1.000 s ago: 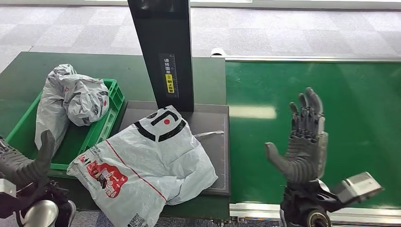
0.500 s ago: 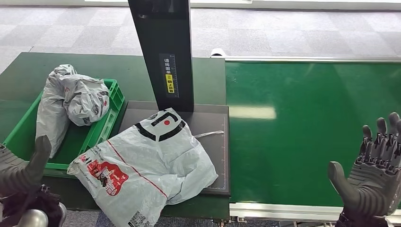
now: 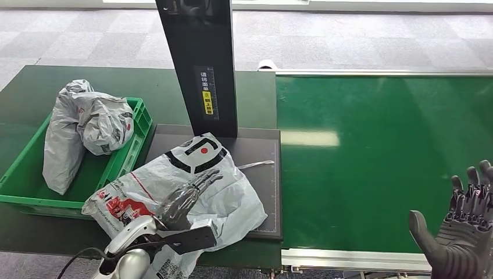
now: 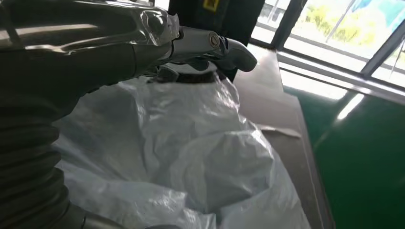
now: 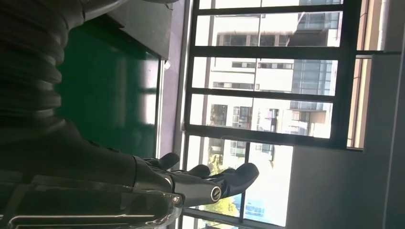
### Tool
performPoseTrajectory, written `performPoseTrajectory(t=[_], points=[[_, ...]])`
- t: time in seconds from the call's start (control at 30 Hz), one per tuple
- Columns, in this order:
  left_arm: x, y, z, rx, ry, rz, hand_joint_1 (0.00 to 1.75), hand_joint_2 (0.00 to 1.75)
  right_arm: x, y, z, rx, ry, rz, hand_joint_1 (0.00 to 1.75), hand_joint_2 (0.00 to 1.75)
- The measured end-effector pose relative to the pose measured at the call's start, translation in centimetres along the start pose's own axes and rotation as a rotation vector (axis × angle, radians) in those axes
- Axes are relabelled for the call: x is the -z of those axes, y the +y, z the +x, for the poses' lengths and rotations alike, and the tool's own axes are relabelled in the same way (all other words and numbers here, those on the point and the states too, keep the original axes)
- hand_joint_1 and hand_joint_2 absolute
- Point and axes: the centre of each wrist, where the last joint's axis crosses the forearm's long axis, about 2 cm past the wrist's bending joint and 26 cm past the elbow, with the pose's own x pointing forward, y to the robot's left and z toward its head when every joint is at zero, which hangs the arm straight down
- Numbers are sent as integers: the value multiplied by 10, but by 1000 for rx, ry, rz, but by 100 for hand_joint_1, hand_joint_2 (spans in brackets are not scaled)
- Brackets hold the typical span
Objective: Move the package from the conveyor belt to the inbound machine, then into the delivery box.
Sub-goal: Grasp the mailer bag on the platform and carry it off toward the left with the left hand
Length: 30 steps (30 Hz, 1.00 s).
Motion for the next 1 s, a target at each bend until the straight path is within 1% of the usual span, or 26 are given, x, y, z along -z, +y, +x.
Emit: performPoseTrajectory(t=[0.1,0.27,0.73,0.87,1.0], points=[[11,-12,-9,4,16,-84,0,175,-1,2,-1,2,6,-13,0,175],[20,-19,-19,15,35,-148,0,175,-2,4,-1,6,9,-23,0,175],[25,-21,-25,32,60,-185,0,175,-3,5,-1,8,11,-30,0,175],[31,-21,-23,66,92,-199,0,175,-4,5,-2,8,15,-35,0,175],[36,-22,-22,74,101,-207,0,175,-5,6,-3,10,22,-39,0,175]])
